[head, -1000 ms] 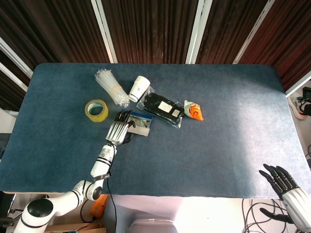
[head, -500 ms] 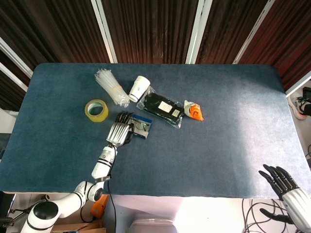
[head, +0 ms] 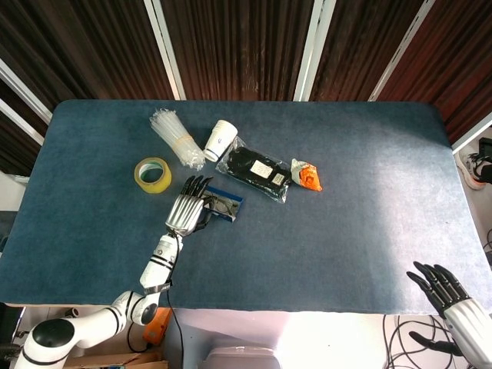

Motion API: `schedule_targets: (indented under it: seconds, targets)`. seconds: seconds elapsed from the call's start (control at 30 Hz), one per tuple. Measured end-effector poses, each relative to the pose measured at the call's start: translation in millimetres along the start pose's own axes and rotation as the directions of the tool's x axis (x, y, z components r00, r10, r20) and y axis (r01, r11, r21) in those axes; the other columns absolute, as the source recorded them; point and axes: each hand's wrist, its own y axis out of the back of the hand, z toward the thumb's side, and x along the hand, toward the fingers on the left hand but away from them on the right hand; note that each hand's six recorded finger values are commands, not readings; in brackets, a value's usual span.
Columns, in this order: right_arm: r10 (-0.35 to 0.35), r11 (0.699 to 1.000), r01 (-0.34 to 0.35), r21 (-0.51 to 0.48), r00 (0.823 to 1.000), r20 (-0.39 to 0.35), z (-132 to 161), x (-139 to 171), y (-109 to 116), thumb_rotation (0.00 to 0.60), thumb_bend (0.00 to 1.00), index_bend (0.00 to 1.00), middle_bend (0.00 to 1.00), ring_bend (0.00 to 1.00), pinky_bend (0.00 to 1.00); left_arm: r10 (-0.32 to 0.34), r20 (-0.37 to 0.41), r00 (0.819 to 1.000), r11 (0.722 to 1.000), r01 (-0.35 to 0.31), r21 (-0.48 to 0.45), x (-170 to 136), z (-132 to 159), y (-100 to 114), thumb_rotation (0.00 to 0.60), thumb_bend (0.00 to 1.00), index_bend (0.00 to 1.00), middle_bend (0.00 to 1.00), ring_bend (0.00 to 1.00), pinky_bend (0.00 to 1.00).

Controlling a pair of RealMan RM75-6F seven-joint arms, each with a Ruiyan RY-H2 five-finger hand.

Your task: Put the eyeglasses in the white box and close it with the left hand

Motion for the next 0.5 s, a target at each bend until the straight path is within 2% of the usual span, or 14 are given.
schedule_targets:
  seconds: [0.2, 0.5]
  targets:
    - [-0.009, 1.0, 0.009, -0.016, 1.0, -0.003, -2, 3, 4, 0.6, 0.19, 0.0, 0.0, 0.0, 0.0, -0.002, -0.041, 0.999, 1.0, 0.003, 0.017, 8, 3, 6, 0.6, 0.56, 0.72, 0.07, 0.0, 0.02]
    - [-0.009, 0.999, 0.009, -0.034, 1.0, -0.01, -6, 6, 8, 0.6, 0.19, 0.0, 0.0, 0.0, 0.0, -0.004, -0.083, 0.997, 1.0, 0.005, 0.009, 24, 22, -6, 0.6, 0.55, 0.72, 0.09, 0.0, 0.02]
